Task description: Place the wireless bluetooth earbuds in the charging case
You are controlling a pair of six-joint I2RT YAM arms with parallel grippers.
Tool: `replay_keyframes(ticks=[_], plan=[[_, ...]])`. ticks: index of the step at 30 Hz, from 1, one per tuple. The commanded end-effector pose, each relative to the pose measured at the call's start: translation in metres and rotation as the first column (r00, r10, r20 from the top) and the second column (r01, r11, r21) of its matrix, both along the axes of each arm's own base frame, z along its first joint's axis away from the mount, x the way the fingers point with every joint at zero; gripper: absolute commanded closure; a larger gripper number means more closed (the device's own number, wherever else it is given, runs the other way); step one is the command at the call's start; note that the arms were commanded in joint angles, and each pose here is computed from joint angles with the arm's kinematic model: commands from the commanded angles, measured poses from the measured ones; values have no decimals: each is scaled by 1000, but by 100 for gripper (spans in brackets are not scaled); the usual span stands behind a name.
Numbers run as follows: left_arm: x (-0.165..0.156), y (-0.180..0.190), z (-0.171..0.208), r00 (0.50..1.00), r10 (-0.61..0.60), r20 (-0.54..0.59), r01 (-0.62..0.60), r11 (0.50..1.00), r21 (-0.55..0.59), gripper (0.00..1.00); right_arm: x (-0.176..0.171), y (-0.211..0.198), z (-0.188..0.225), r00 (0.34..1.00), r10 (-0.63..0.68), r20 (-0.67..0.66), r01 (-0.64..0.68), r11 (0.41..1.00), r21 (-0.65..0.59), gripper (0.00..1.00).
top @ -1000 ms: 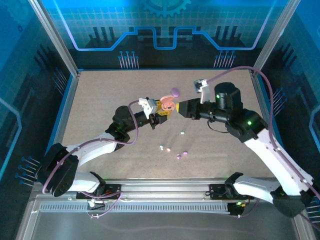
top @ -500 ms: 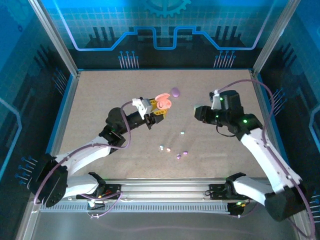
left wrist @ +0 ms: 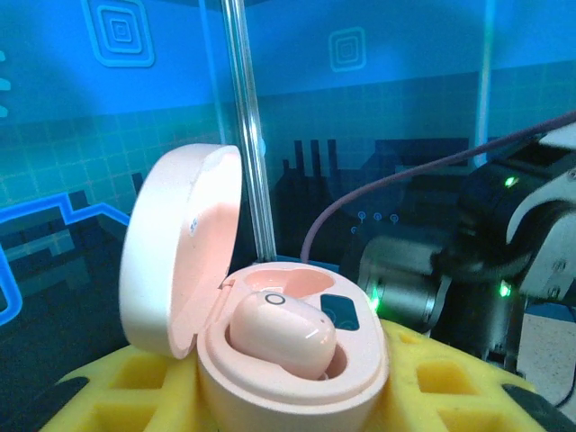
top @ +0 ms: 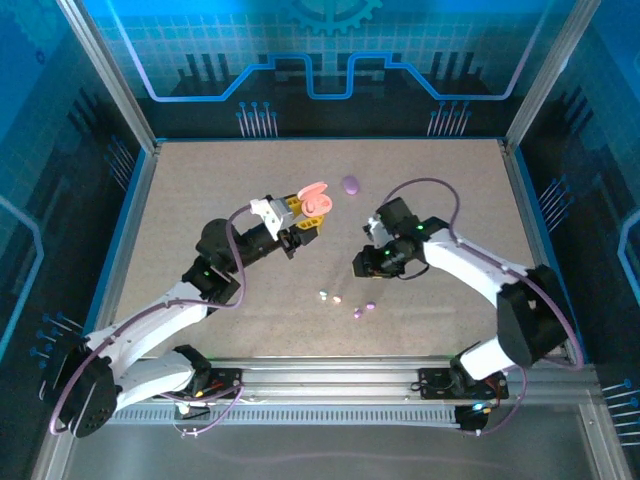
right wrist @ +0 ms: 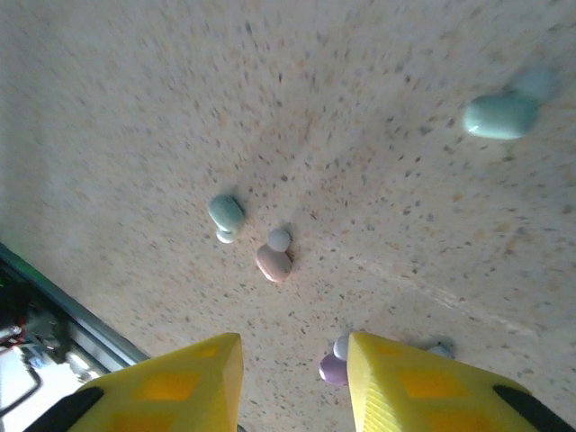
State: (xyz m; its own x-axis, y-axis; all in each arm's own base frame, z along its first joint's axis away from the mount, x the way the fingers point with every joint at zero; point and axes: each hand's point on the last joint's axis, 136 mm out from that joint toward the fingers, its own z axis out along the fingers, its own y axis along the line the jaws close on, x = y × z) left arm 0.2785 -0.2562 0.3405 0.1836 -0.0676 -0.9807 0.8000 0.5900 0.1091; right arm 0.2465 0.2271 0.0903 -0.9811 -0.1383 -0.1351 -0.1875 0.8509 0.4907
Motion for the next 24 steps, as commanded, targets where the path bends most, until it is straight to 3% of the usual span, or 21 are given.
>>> replay_keyframes(ticks=[1, 12, 24], plan=[[-3, 4, 20, 999, 19, 50, -18, 1000, -12, 72, -5, 17, -8, 996, 92, -14, -93, 994, -60, 59], [-5, 7, 21, 998, 33, 62, -33, 999, -6, 72, -28, 30, -41, 968, 243, -67, -253, 927, -277, 50], [-4, 8, 21, 997, 42, 65, -42, 999, -2, 72, -38, 38, -59, 941, 320, -111, -339, 878, -338, 52]])
